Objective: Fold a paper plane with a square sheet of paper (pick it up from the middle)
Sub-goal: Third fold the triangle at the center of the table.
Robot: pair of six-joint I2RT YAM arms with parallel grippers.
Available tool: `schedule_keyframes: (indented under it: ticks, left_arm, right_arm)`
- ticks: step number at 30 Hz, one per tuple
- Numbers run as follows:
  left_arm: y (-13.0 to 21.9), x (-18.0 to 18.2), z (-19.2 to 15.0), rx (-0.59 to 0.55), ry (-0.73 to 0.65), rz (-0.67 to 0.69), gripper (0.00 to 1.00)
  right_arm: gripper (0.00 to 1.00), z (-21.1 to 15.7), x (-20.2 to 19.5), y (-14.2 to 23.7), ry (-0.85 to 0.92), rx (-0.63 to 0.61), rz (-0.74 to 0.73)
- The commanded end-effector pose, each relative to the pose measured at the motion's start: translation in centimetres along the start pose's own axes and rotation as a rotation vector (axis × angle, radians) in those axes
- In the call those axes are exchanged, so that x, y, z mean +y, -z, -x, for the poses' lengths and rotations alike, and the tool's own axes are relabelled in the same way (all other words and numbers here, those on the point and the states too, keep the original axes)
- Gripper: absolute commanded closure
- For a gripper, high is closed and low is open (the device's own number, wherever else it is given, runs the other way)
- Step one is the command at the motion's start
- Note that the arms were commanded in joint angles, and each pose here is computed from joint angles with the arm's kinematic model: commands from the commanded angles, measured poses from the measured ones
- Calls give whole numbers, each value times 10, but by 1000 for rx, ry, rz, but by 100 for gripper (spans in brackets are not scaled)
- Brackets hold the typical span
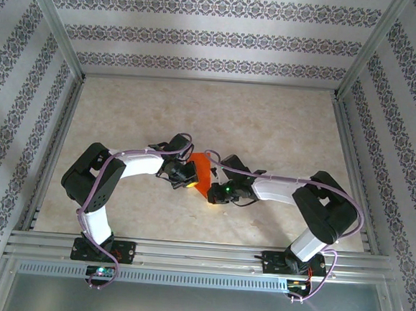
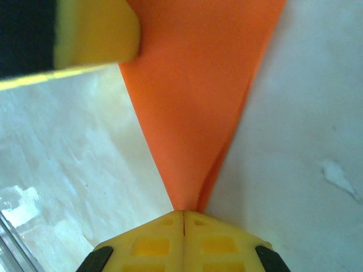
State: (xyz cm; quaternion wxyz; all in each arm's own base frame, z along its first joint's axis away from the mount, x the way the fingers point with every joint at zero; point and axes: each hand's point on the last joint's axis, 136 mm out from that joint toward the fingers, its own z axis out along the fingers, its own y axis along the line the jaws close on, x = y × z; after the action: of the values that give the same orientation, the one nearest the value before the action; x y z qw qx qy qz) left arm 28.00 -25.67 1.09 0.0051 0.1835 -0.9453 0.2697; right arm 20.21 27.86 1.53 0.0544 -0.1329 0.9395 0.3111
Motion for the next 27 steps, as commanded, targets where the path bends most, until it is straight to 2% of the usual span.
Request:
schedule_keyframes:
  ticks: [1,6,9,21,27]
  left_arm:
    - [-24,90,-12,24,78,304,95]
    - [-23,76,-9,28,59,261,95]
    - [-21,71,-8,26,53,249,95]
    - [-14,56,-5,11,34,205,95]
    - [2,16,7,-35,-51,82,94]
  right_arm:
    - [97,-30,-15,7,-38,88,-38]
    - [96,5,12,31,18,-56,25]
    - [96,19,20,31,29,-89,44]
    - [97,33,16,-2,30,-35,10]
    - [97,20,-1,-12,-3,13,-41]
